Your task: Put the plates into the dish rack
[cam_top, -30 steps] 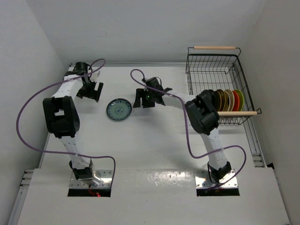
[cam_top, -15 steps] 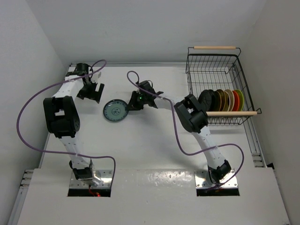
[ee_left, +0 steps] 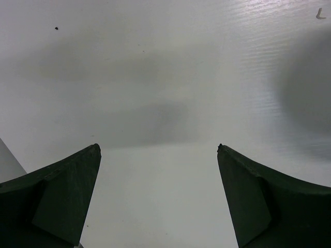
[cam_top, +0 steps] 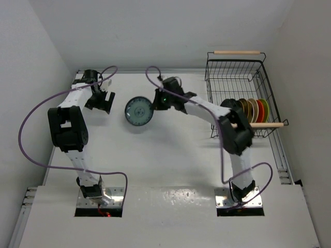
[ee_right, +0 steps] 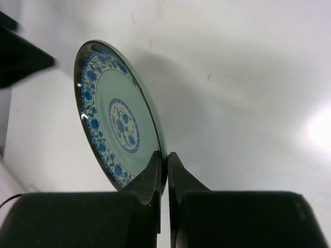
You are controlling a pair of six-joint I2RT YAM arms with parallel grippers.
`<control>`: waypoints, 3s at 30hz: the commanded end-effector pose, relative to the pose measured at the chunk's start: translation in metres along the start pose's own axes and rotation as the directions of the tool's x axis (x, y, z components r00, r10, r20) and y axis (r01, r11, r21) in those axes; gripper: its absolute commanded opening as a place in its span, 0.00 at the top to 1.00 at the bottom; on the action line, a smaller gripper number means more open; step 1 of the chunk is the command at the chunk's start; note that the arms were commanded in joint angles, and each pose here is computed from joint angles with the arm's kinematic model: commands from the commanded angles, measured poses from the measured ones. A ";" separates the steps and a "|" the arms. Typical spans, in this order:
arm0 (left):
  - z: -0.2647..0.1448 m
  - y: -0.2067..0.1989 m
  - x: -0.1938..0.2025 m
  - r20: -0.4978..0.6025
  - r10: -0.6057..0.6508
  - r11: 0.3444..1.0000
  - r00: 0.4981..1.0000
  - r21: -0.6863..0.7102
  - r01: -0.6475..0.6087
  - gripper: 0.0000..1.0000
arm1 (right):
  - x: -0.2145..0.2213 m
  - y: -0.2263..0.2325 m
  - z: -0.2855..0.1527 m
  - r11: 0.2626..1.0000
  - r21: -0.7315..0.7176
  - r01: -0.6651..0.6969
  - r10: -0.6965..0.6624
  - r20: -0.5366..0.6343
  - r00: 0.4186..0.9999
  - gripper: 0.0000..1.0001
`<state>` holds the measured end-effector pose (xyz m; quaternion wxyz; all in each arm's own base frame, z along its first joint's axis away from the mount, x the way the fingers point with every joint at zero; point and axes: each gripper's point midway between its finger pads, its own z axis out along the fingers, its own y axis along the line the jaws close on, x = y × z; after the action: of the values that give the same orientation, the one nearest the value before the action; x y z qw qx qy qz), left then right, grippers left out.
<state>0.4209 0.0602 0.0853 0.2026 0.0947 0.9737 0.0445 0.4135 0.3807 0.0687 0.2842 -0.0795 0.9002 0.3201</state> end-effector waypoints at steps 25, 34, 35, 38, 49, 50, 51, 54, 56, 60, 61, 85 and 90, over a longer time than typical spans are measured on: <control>-0.015 -0.001 -0.017 0.068 -0.009 1.000 0.998 0.020 0.008 0.00 | -0.078 -0.199 -0.357 0.244 0.968 0.054 -0.442 0.061 0.895 1.00; -0.015 -0.001 -0.017 0.068 -0.009 1.000 0.998 0.020 0.008 0.00 | -0.042 -0.231 -0.324 0.223 0.972 0.072 -0.348 0.010 0.938 1.00; -0.015 -0.001 -0.017 0.068 -0.009 1.000 0.998 0.020 0.008 0.00 | -0.038 -0.233 -0.321 0.226 0.972 0.067 -0.337 0.014 0.941 1.00; -0.015 -0.001 -0.017 0.068 -0.009 1.000 0.998 0.020 0.008 0.00 | -0.035 -0.237 -0.310 0.247 0.967 0.066 -0.326 0.019 0.945 1.00; -0.015 -0.001 -0.017 0.068 -0.009 1.000 0.998 0.020 0.008 0.00 | -0.027 -0.239 -0.294 0.276 0.960 0.058 -0.277 0.022 0.961 0.78; -0.015 -0.001 -0.017 0.068 -0.009 1.000 0.998 0.020 0.008 0.00 | -0.028 -0.238 -0.294 0.287 0.956 0.058 -0.280 0.026 0.960 0.72; -0.015 -0.001 -0.017 0.068 -0.009 1.000 0.998 0.020 0.008 0.00 | -0.031 -0.236 -0.297 0.291 0.956 0.048 -0.286 0.039 0.957 0.68; -0.015 -0.001 -0.017 0.068 -0.009 1.000 0.998 0.020 0.008 0.00 | -0.045 -0.224 -0.312 0.313 0.950 0.009 -0.328 0.099 0.939 0.51; -0.015 -0.001 -0.017 0.068 -0.009 1.000 0.998 0.020 0.008 0.00 | -0.056 -0.217 -0.322 0.328 0.944 -0.009 -0.348 0.130 0.928 0.44; -0.015 -0.001 -0.017 0.068 -0.009 1.000 0.998 0.020 0.008 0.00 | -0.086 -0.187 -0.372 0.399 0.911 -0.101 -0.423 0.281 0.861 0.22; -0.015 -0.001 -0.017 0.068 -0.009 1.000 0.998 0.020 0.008 0.00 | -0.088 -0.185 -0.378 0.432 0.895 -0.111 -0.420 0.309 0.853 0.11; -0.003 -0.042 -0.031 0.083 0.014 0.988 0.996 0.150 -0.027 0.00 | 0.189 -0.221 -0.397 0.432 0.639 -0.637 0.281 0.576 0.768 0.00; -0.003 -0.055 -0.029 0.090 0.040 0.986 0.995 0.160 -0.054 0.00 | 0.190 -0.221 -0.402 0.404 0.624 -0.669 0.289 0.607 0.740 0.00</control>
<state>0.4373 0.0116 0.0888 0.2269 0.1282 0.9651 -0.0245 0.1375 -0.0376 0.0903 0.3456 0.3683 0.8599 -0.0741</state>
